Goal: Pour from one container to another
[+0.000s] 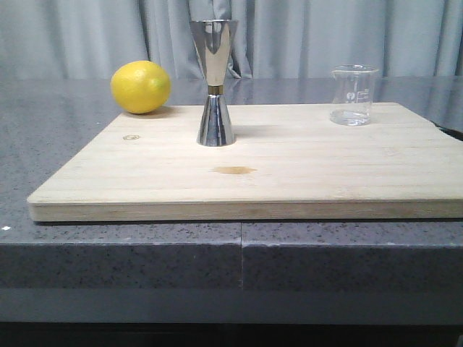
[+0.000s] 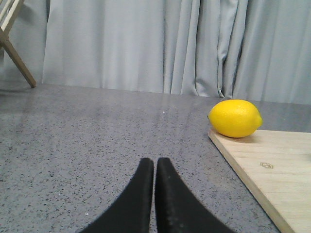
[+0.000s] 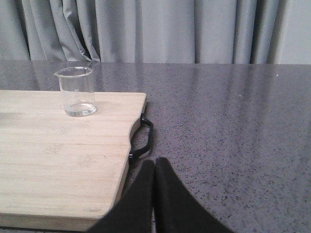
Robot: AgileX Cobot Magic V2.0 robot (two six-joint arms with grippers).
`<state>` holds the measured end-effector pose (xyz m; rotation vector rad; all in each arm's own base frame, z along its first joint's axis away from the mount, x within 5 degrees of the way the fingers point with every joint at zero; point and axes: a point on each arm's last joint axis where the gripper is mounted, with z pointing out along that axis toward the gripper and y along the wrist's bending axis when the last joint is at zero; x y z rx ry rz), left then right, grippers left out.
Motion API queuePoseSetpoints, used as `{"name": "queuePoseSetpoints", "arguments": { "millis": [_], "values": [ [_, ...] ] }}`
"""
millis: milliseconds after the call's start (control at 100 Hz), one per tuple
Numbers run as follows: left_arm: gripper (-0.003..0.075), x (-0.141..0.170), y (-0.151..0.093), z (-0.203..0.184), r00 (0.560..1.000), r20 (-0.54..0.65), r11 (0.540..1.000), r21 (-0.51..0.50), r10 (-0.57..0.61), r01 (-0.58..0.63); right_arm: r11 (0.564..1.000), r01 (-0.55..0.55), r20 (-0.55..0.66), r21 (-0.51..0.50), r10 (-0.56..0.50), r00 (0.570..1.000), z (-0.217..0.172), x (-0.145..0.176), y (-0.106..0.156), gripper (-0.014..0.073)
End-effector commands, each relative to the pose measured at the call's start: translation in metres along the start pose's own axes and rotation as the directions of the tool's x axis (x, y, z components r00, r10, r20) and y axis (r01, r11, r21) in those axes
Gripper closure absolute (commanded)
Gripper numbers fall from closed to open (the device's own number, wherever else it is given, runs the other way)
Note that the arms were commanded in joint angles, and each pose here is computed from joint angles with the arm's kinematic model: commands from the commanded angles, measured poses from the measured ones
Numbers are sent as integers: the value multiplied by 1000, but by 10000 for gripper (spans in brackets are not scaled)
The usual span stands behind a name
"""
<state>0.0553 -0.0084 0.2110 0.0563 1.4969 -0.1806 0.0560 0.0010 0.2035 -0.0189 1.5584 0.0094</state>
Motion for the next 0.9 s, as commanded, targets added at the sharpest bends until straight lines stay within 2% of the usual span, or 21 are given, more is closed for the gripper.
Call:
{"name": "queuePoseSetpoints", "arguments": {
  "millis": [0, 160, 890],
  "values": [
    [741, -1, 0, -2, 997, 74, 1000, -2, -3, 3, 1000, 18, 64, 2, -18, 998, -1, 1, 0, 664],
    [741, -1, 0, -2, 997, 74, 1000, -2, -3, 3, 1000, 18, 25, 2, -18, 1000, 0, 5, 0, 664],
    [741, -1, 0, -2, 997, 74, 1000, -2, -3, 3, 1000, 18, 25, 2, -18, 1000, 0, 5, 0, 664]
  ]
}}
